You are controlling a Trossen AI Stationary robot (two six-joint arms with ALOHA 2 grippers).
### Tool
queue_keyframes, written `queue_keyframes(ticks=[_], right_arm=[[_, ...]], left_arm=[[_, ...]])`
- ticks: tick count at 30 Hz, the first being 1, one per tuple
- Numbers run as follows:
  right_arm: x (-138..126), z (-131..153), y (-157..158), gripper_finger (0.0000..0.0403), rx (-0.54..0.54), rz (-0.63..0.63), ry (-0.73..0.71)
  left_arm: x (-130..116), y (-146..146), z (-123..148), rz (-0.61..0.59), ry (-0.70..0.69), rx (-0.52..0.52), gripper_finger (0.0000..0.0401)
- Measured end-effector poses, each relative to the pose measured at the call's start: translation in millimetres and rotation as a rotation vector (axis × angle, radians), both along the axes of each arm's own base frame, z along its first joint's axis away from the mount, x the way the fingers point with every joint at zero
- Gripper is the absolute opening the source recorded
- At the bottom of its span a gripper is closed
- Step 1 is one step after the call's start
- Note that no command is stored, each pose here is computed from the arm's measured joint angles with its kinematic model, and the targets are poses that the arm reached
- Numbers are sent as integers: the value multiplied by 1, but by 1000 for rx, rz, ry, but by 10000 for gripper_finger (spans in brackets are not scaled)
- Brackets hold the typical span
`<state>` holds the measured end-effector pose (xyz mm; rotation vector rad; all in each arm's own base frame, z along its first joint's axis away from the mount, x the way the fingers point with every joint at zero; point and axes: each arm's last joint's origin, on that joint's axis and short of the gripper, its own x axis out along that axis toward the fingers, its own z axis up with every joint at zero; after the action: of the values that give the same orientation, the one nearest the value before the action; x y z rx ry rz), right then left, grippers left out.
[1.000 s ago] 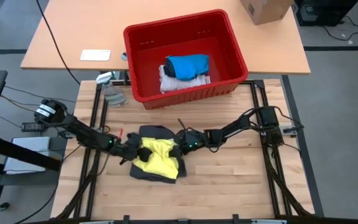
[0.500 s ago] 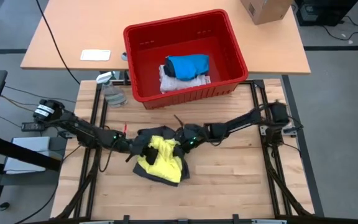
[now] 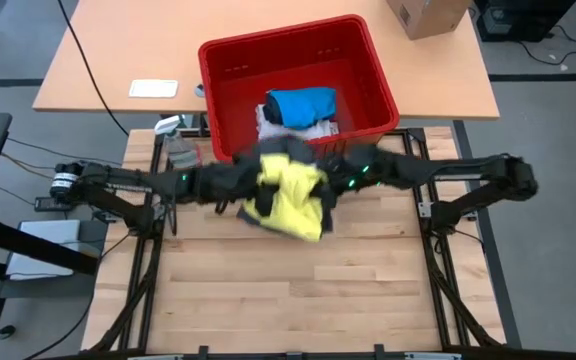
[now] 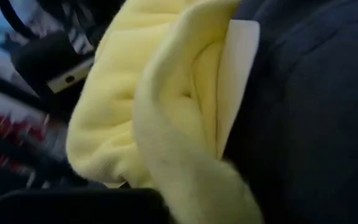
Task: Fold Laundry from Bin
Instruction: Put the stacked clothes into the red laundry bin
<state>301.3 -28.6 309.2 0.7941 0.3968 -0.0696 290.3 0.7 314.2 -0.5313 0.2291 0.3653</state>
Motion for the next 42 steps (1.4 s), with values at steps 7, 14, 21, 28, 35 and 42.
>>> queue_keyframes(ticks=[7,14,21,28,35,42], right_arm=[[-39,39,-44,92,-161,-147,-146],[-52,42,-110,92,-218,-263,-250],[-54,48,-195,92,-326,-427,-222],[-41,9,-284,92,-275,-525,-73],[-48,-56,-339,181,-65,-555,113],[-79,-62,-357,333,46,-704,188]], left_arm=[[14,52,55,107,-117,131,88],[36,118,75,237,-75,213,88],[38,197,80,405,-31,250,91],[34,289,30,450,43,109,92],[22,338,-28,409,211,-84,132],[-10,356,-51,367,368,-212,219]])
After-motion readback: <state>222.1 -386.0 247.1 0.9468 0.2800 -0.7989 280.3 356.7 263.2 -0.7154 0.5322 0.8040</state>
